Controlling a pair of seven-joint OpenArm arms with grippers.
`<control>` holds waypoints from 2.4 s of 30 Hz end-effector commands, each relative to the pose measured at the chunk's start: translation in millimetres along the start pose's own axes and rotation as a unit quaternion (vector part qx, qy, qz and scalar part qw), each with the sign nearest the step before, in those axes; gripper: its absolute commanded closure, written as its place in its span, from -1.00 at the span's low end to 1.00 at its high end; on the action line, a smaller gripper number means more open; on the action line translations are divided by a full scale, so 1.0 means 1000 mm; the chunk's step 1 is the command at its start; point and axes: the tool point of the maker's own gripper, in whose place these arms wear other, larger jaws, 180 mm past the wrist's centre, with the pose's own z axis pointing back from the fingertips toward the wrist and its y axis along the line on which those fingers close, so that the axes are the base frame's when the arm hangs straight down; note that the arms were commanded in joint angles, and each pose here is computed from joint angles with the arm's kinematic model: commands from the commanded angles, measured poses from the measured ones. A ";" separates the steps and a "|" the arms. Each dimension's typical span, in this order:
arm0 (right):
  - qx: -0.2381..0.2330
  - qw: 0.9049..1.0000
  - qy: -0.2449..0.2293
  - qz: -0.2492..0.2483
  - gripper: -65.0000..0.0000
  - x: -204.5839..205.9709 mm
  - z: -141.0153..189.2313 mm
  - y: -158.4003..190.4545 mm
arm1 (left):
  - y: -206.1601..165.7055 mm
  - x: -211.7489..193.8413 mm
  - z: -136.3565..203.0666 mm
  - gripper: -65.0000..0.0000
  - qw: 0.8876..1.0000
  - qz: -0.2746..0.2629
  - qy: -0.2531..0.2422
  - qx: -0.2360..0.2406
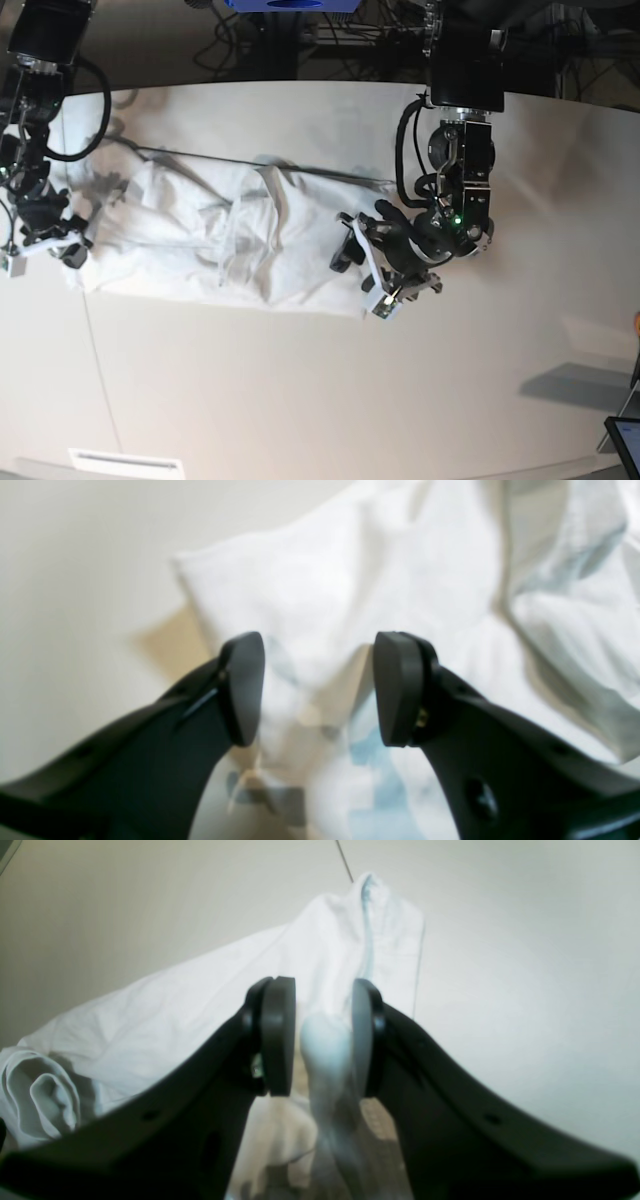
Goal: Fold the T-shirt properly
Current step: 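Smooth the folded shirt with the left gripper and withdraw the right gripper, then move both grippers to the two ends of the folded shirt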
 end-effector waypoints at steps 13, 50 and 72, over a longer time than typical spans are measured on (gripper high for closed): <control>0.006 1.000 -0.028 0.009 0.43 0.020 0.004 0.003 | 0.024 -0.033 0.004 -0.05 0.999 0.006 0.038 0.015; 0.081 0.990 0.073 0.090 0.42 0.002 0.004 0.040 | 0.149 -0.029 0.149 0.09 0.972 0.008 0.009 0.233; 0.038 0.992 0.112 0.033 0.12 -0.001 0.023 -0.002 | 0.206 -0.125 0.170 1.00 0.924 0.000 0.207 0.321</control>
